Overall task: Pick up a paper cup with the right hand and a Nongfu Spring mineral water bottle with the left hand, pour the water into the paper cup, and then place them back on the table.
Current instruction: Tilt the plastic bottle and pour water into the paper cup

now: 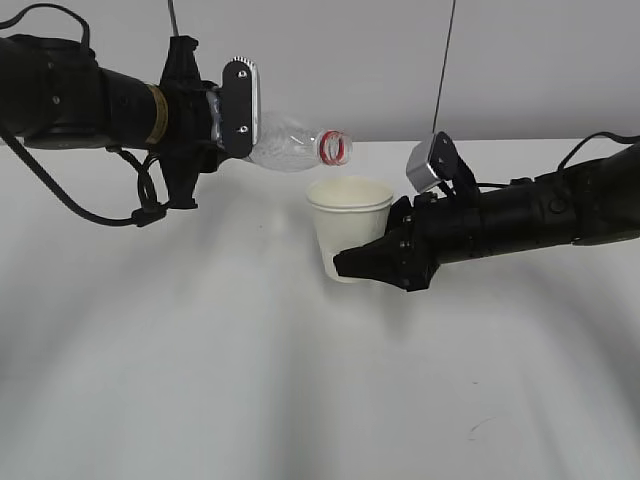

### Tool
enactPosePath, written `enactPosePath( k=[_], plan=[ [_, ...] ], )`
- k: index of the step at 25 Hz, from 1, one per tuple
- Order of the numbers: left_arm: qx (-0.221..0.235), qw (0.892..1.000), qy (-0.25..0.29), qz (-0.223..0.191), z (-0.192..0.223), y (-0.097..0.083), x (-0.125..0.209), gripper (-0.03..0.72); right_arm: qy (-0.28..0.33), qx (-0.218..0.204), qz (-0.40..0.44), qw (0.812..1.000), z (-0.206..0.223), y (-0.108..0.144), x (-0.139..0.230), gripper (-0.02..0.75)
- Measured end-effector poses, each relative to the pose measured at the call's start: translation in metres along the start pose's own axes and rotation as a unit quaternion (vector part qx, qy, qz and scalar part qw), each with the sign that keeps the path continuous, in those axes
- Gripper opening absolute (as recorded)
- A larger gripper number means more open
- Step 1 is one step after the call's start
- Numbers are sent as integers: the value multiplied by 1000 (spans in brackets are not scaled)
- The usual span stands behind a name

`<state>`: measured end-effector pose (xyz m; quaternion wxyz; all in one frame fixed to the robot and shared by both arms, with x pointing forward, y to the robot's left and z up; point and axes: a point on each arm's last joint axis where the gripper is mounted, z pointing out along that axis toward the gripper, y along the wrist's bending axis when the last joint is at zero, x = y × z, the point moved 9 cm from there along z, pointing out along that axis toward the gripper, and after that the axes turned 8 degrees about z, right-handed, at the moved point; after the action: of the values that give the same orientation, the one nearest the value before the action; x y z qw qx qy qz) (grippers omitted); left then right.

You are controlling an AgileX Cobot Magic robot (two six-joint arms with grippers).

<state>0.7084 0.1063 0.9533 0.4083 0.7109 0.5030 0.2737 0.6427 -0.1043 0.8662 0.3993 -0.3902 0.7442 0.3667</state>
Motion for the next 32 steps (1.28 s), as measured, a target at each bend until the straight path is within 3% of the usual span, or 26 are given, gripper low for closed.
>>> enactPosePath(
  k=[18,32],
  plan=[
    [0,998,11,62,0,0,4,308,24,1,28,999,0,0,8,438],
    [0,997,13,81,0,1,4,308,46,-20,18,999,7,13,14,438]
  ],
)
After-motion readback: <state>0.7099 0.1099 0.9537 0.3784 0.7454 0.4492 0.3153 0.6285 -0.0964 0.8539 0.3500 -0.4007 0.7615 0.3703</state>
